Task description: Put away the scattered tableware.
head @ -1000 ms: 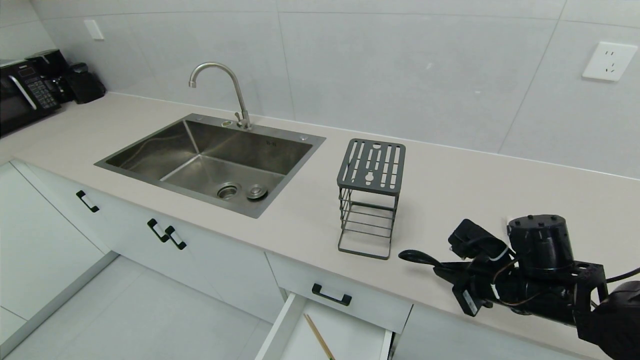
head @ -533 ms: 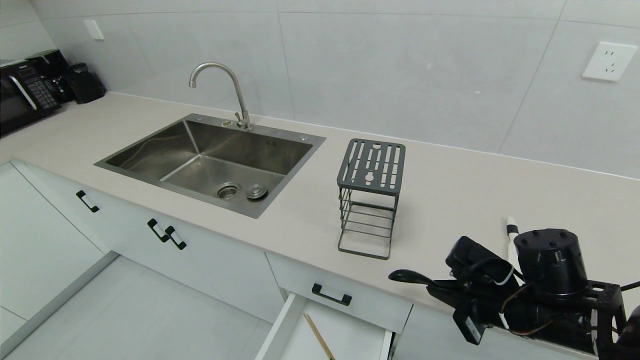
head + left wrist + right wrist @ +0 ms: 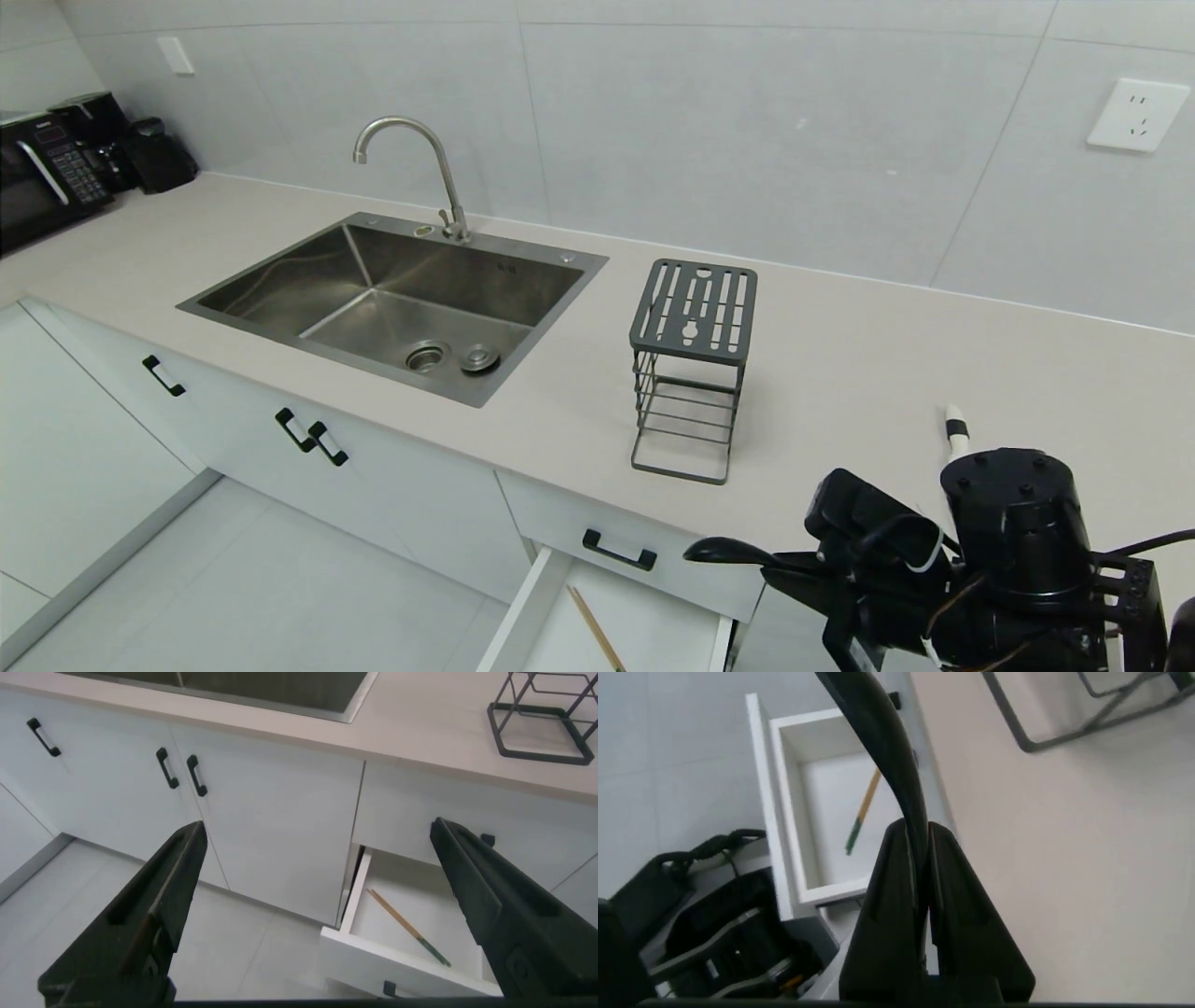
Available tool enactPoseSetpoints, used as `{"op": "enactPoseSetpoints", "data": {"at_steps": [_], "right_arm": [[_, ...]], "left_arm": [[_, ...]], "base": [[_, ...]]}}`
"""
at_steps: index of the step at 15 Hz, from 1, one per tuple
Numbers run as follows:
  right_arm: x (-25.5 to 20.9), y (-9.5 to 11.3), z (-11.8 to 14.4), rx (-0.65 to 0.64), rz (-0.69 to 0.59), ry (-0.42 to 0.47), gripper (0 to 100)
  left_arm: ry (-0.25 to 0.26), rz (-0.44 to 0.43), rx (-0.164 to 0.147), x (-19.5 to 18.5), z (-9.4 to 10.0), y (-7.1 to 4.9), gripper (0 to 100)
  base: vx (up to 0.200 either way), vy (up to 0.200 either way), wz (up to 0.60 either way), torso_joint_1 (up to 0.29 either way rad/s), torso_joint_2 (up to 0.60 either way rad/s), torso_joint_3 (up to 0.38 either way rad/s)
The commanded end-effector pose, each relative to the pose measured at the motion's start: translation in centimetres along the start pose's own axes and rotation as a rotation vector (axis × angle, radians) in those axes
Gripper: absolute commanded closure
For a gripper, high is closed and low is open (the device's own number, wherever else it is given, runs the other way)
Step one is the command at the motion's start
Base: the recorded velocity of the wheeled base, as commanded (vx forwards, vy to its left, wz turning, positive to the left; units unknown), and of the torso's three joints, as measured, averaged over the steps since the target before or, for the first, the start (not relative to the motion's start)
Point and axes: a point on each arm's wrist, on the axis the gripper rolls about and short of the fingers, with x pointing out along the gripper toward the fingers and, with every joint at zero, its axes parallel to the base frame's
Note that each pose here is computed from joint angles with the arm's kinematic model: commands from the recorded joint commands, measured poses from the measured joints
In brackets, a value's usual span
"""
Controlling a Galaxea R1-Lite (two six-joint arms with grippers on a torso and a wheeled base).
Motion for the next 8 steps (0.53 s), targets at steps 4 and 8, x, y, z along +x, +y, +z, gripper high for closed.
{"op": "enactPoseSetpoints", "data": {"at_steps": [4, 8], "right_arm": [[0.7, 2.9, 3.2, -0.034, 0.102, -0.103, 100], [1.0, 4.6, 6.1, -0.070, 0.151, -0.201, 100]], "left_arm": [[0.000, 0.000, 0.000, 0.0, 0.0, 0.0, 0], [0.000, 0.000, 0.000, 0.0, 0.0, 0.0, 0]], "base": [[0.000, 0.000, 0.00, 0.000, 0.00, 0.000], [0.000, 0.000, 0.00, 0.000, 0.00, 0.000]]}}
